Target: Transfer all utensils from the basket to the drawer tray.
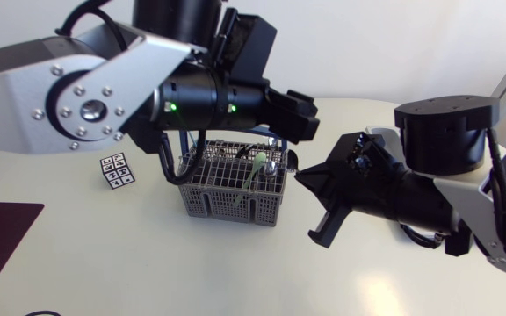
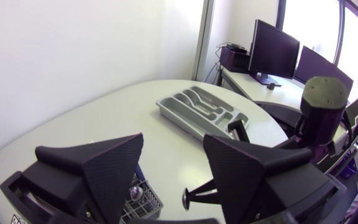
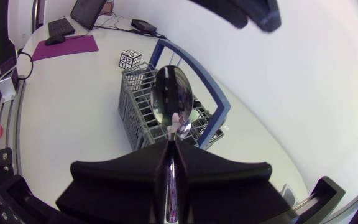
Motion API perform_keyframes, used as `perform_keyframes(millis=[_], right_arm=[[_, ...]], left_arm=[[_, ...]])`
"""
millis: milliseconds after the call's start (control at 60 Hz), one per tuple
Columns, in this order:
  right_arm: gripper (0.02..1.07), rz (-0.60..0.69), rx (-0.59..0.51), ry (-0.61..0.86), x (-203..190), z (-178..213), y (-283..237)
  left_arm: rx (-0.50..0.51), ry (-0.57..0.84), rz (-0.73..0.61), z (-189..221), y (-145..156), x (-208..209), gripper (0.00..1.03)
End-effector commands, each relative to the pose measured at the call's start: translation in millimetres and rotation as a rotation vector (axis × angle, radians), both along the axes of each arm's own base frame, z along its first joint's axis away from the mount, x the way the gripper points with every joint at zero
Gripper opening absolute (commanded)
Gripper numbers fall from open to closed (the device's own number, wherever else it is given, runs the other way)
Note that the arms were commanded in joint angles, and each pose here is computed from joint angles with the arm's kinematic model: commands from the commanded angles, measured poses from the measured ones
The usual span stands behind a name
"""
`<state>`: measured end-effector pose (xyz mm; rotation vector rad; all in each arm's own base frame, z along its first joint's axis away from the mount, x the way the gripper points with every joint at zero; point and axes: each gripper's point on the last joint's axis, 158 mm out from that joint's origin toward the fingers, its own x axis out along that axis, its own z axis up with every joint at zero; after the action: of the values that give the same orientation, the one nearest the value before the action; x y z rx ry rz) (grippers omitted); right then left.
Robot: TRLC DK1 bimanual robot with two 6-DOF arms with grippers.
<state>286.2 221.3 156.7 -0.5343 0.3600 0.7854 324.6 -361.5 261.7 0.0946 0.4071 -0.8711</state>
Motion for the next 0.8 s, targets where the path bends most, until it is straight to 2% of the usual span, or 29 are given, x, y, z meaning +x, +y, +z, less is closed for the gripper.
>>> perform_keyframes(millis=[0, 150, 317, 567, 783], right_arm=[[0.08, 0.009, -0.014, 0.019, -4.1, -6.0, -9.8], [0.08, 0.023, 0.002, 0.064, -0.9, -3.5, -35.5], [0.08, 0.021, 0.012, 0.119, 7.8, -6.6, -85.2], [0.08, 0.048, -0.081, 0.192, 7.8, -32.1, -166.8], [0.08, 0.079, -0.16, 0.277, 3.6, -67.7, -253.0]], left_arm=[[-0.079, -0.056, 0.046, 41.9, 12.5, 9.7, 0.84], [-0.048, -0.066, 0.091, 35.6, 33.4, 24.9, 0.83], [0.041, -0.052, 0.106, 3.6, 50.8, 32.2, 0.83], [0.198, 0.014, 0.077, -56.1, 62.2, 29.4, 0.83], [0.261, 0.051, 0.062, -89.3, 66.4, 26.4, 0.83]])
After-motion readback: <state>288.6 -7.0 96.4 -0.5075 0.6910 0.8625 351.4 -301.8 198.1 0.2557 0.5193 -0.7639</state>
